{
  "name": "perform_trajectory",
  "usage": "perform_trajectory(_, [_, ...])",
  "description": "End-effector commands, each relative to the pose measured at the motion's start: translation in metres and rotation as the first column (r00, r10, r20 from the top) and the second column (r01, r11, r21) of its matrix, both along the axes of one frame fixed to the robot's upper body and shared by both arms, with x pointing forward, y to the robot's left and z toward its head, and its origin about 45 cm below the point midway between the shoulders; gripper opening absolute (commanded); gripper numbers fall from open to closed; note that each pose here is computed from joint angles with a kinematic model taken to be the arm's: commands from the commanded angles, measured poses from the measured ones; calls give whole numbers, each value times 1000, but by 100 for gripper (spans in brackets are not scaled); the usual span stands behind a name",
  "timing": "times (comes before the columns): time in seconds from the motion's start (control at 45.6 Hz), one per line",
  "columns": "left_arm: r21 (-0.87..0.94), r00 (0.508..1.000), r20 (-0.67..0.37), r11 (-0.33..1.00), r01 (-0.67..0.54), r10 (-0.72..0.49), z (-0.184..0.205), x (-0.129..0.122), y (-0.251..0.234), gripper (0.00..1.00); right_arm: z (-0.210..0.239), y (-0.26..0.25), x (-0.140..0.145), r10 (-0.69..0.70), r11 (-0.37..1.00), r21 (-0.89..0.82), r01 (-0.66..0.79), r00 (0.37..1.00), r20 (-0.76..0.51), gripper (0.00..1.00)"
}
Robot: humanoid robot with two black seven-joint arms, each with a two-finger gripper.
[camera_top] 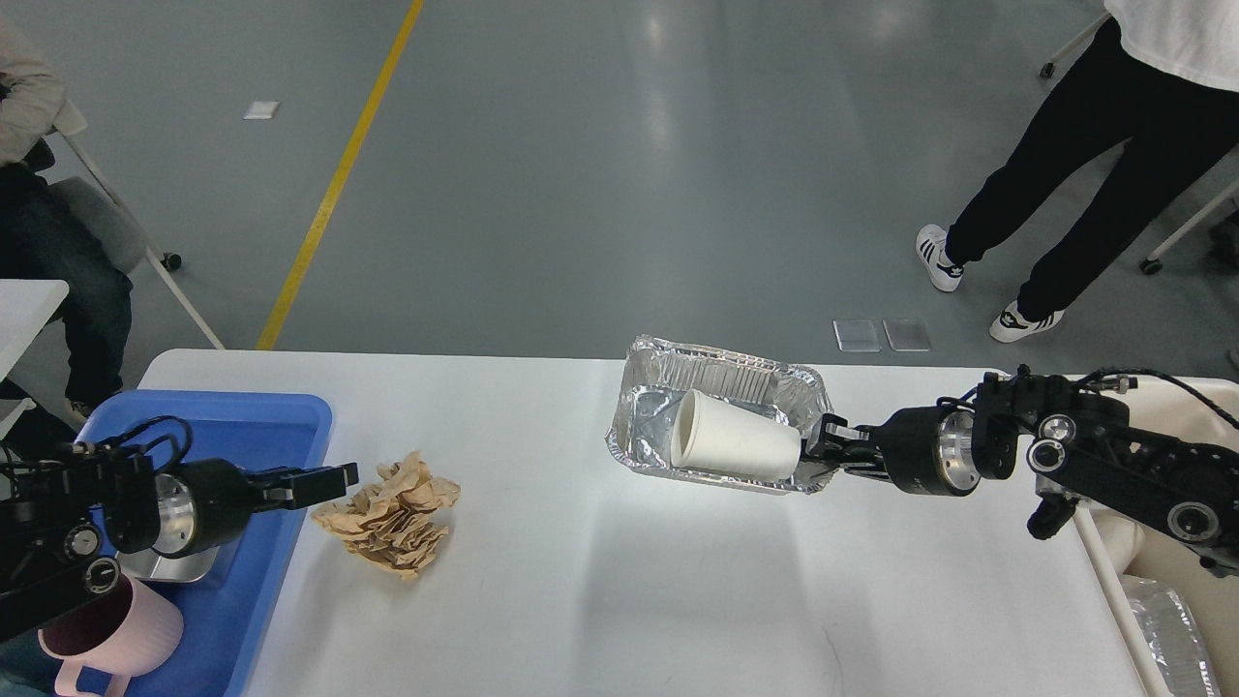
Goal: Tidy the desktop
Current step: 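Lower the left gripper to the crumpled brown paper bag and grasp it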
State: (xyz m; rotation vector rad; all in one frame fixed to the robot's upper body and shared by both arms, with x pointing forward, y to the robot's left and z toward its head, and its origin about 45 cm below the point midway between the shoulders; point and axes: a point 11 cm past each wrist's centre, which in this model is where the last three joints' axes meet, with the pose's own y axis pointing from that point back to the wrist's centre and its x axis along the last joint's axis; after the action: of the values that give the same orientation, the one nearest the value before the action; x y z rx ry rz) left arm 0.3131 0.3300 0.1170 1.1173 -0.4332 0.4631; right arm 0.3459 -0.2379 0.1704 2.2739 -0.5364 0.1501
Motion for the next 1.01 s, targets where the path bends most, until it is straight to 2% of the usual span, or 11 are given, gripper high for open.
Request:
perform_trajectory(0.0, [-15,998,-33,999,44,-45,-14,-1,-23,97,-1,-1,0,-3,1000,0,3,1000,-1,0])
perform_trajectory(0.153, [-13,996,-49,997,79,-80,-23,-4,-35,97,-1,-2,0,-6,1000,4,6,1000,-2,0])
perform_trajectory(0.46, [67,989,-96,991,119,-112,-40,-16,-20,96,2,-5,2,-21,1000,9,21,1000,6,0])
perform_trajectory(0.657, [78,987,-108,988,131,-122,-44,-20,-20,80,2,-6,2,-24,1000,6,24,1000,7,0])
perform_trajectory(0.701, [92,986,-103,986,142,-133,-44,-20,-20,70,2,-6,2,-25,1000,8,25,1000,6,0])
perform_trajectory(0.723, [99,985,-103,984,148,-138,-44,-20,-19,61,2,-5,3,-25,1000,9,25,1000,7,0])
perform_trajectory(0.767, [117,983,-105,980,162,-150,-44,-20,-18,35,1,-5,3,-24,1000,8,24,1000,7,0])
perform_trajectory(0.789, [122,983,-109,979,162,-149,-44,-21,-17,27,1,-5,3,-25,1000,9,25,1000,7,0])
perform_trajectory(0.92, [131,982,-121,978,160,-144,-44,-22,-12,3,1,-3,2,-22,1000,12,21,1000,6,0])
perform_trajectory(0.986, [131,983,-118,979,159,-144,-43,-21,-12,0,1,-3,2,-20,1000,12,20,1000,6,0])
